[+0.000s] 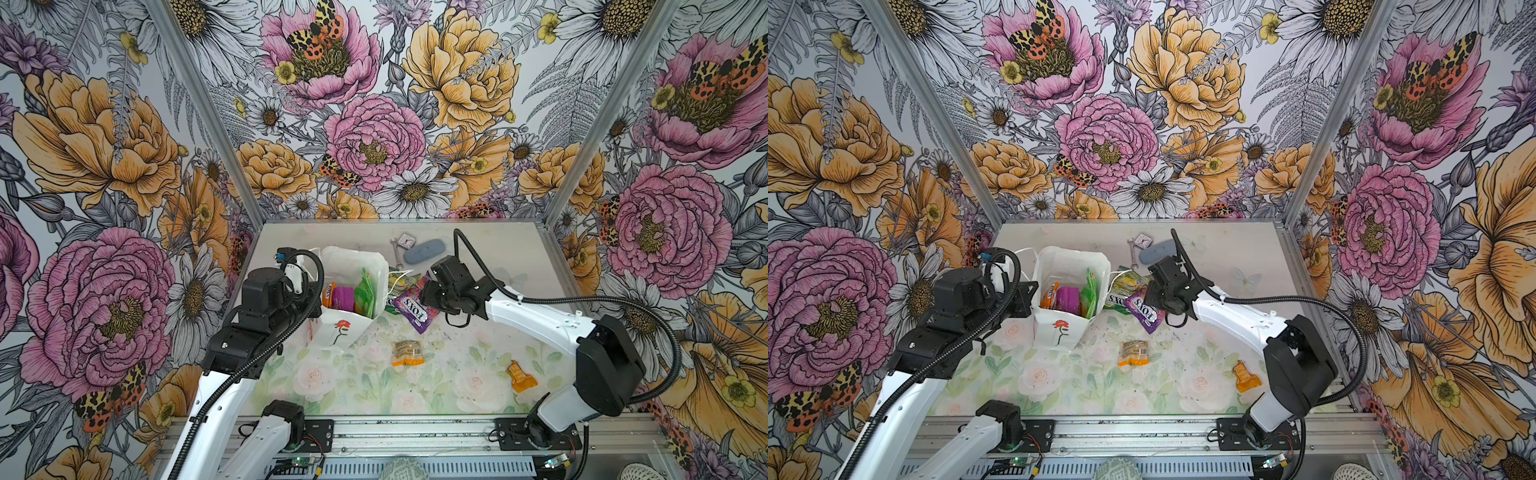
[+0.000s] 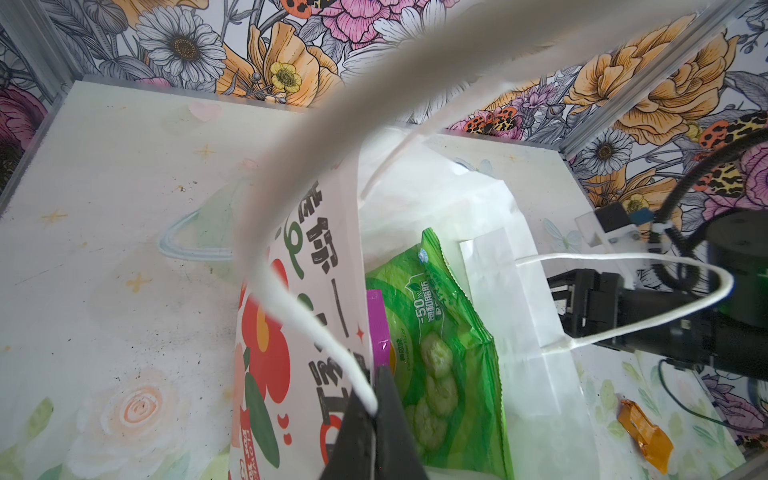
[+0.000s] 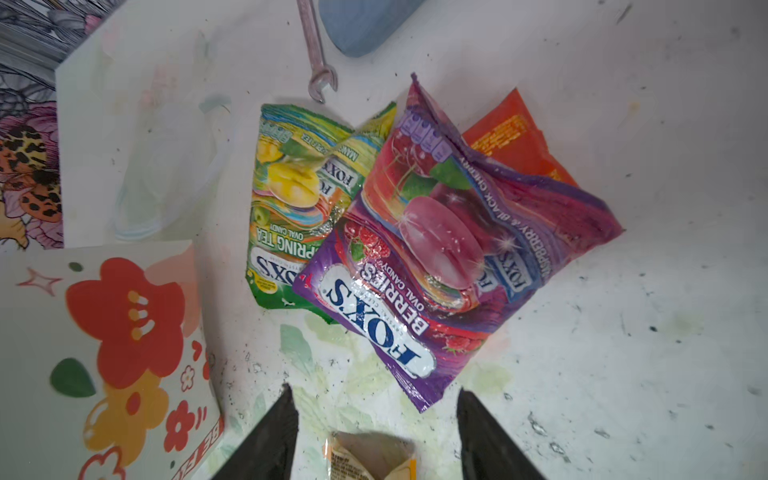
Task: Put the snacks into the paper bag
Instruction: 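Move the right gripper down over the purple Fox's Berries bag, then lower the right gripper and close it on the purple Fox's Berries bag, then lift the purple bag with the right gripper and carry it toward the paper bag, then lower the purple bag into the paper bag held by the left gripper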
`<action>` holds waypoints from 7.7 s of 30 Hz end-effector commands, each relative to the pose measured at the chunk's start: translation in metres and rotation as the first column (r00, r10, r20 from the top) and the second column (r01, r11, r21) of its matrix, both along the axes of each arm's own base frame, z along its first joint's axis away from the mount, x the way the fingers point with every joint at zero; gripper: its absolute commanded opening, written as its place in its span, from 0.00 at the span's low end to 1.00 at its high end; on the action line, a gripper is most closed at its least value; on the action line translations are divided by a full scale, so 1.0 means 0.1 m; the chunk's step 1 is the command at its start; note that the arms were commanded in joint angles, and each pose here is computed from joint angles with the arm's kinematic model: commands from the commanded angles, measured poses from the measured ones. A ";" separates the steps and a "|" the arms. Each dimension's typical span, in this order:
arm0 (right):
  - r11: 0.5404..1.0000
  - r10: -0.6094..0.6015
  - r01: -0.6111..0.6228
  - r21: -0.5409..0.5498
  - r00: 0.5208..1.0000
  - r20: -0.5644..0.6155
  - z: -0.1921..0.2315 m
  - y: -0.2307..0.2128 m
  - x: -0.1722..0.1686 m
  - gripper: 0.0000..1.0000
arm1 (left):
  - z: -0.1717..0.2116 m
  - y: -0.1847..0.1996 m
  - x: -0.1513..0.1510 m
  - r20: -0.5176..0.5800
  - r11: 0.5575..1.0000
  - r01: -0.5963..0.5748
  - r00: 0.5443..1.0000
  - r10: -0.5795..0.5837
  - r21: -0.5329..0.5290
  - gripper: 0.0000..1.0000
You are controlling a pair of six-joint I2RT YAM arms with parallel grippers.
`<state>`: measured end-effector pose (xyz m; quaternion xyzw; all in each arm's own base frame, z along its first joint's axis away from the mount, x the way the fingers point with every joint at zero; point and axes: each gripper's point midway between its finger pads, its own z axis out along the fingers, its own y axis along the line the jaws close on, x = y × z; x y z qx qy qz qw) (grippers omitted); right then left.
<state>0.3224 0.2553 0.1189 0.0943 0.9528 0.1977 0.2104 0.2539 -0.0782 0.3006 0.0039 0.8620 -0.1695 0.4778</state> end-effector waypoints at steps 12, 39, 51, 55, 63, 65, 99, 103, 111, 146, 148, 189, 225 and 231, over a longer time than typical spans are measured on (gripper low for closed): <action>0.991 0.113 -0.118 -0.064 0.991 -0.076 -0.26 0.42 0.23 0.69 | 0.37 -0.04 0.05 0.154 1.000 0.020 0.988 -0.018 -0.009 0.04; 0.961 -0.041 0.002 -0.275 0.990 -0.137 -0.51 -1.11 0.19 0.70 | 0.33 -0.05 0.07 0.143 1.000 0.018 0.990 -0.018 -0.002 0.05; 0.942 -0.259 0.291 0.167 0.947 -0.190 -0.43 -0.86 -0.20 0.71 | 0.34 -0.04 0.06 0.149 1.000 0.017 0.989 -0.017 -0.002 0.05; 0.894 -0.337 0.374 0.247 0.924 -0.179 -0.47 -0.76 -0.24 0.70 | 0.35 -0.04 0.06 0.150 1.000 0.018 0.988 -0.017 -0.003 0.05; 0.830 -0.440 0.489 0.269 0.870 -0.223 -0.74 -0.68 -0.13 0.65 | 0.36 -0.03 0.04 0.160 1.000 0.016 0.987 -0.015 -0.002 0.06; 0.823 -0.474 0.514 0.242 0.856 -0.206 -0.81 -0.75 -0.08 0.63 | 0.37 -0.04 0.04 0.161 1.000 0.017 0.987 -0.017 -0.003 0.06; 0.764 -0.500 0.523 0.378 0.850 -0.164 -0.68 -0.81 0.38 0.53 | 0.38 -0.03 0.03 0.164 1.000 0.017 0.986 -0.016 -0.004 0.07; 0.855 -0.468 0.467 0.226 0.882 -0.055 -0.56 -0.89 0.48 0.55 | 0.38 -0.04 0.03 0.163 1.000 0.019 0.986 -0.018 -0.004 0.07; 0.965 -0.253 0.261 -0.040 0.959 0.130 -0.28 -1.39 0.75 0.56 | 0.38 -0.06 0.02 0.164 1.000 0.026 0.986 -0.025 -0.003 0.07; 0.988 0.157 -0.156 0.016 0.979 -0.131 -1.19 -1.07 0.83 0.32 | 0.36 -0.05 0.04 0.158 1.000 0.022 0.987 -0.022 0.000 0.08; 0.989 0.146 -0.147 0.001 0.982 -0.121 -1.15 -1.10 0.82 0.22 | 0.35 -0.05 0.04 0.157 1.000 0.021 0.987 -0.021 0.003 0.08; 0.968 0.020 -0.146 0.202 0.852 0.523 2.32 -0.84 0.51 0.00 | 0.29 -0.13 0.07 0.128 0.998 0.058 0.990 -0.056 -0.007 0.08; 0.697 0.577 -0.713 -0.077 0.494 0.650 3.33 1.24 -0.69 0.00 | 0.33 -0.22 0.02 0.138 0.994 0.104 0.985 -0.101 -0.020 0.08; 0.654 0.632 -0.750 -0.104 0.465 0.620 3.15 1.44 -0.79 0.00 | 0.34 -0.22 0.01 0.143 0.994 0.111 0.984 -0.107 -0.022 0.08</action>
